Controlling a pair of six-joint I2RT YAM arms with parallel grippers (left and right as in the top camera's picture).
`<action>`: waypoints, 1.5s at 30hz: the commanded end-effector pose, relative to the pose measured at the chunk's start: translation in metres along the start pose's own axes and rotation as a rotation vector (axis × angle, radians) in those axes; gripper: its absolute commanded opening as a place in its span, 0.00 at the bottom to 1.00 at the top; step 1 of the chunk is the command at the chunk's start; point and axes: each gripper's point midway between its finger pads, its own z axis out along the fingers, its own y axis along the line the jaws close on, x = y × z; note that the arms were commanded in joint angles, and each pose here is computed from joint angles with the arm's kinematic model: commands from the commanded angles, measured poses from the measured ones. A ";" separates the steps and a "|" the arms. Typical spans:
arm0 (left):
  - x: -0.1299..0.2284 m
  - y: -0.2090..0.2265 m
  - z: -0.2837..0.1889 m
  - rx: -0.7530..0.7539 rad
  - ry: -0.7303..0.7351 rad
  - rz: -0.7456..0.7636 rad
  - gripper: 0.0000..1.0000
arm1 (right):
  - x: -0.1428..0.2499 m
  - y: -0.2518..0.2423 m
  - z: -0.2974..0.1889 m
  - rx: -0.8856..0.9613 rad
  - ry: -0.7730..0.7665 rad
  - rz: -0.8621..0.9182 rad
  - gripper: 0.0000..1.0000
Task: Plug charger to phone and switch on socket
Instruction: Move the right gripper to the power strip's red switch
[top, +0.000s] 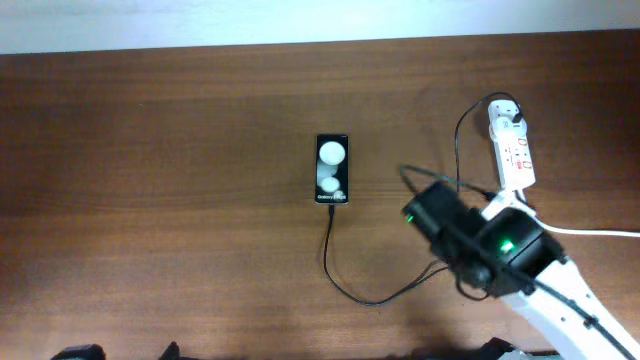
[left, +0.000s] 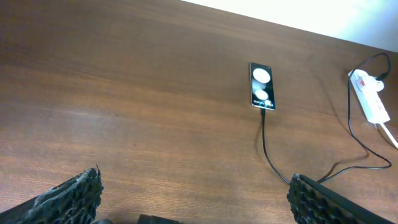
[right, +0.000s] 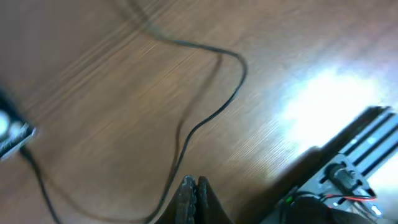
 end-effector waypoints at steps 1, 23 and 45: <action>0.001 0.002 -0.002 -0.004 -0.016 0.012 0.99 | -0.017 -0.017 0.008 0.052 0.035 0.038 0.04; 0.031 0.012 -0.044 -0.028 -0.242 -0.040 0.99 | -0.133 -0.034 0.101 0.048 0.258 0.306 0.04; 0.050 0.015 -0.066 0.008 -0.378 -0.040 0.99 | -0.244 0.014 0.233 -0.019 0.201 0.328 0.04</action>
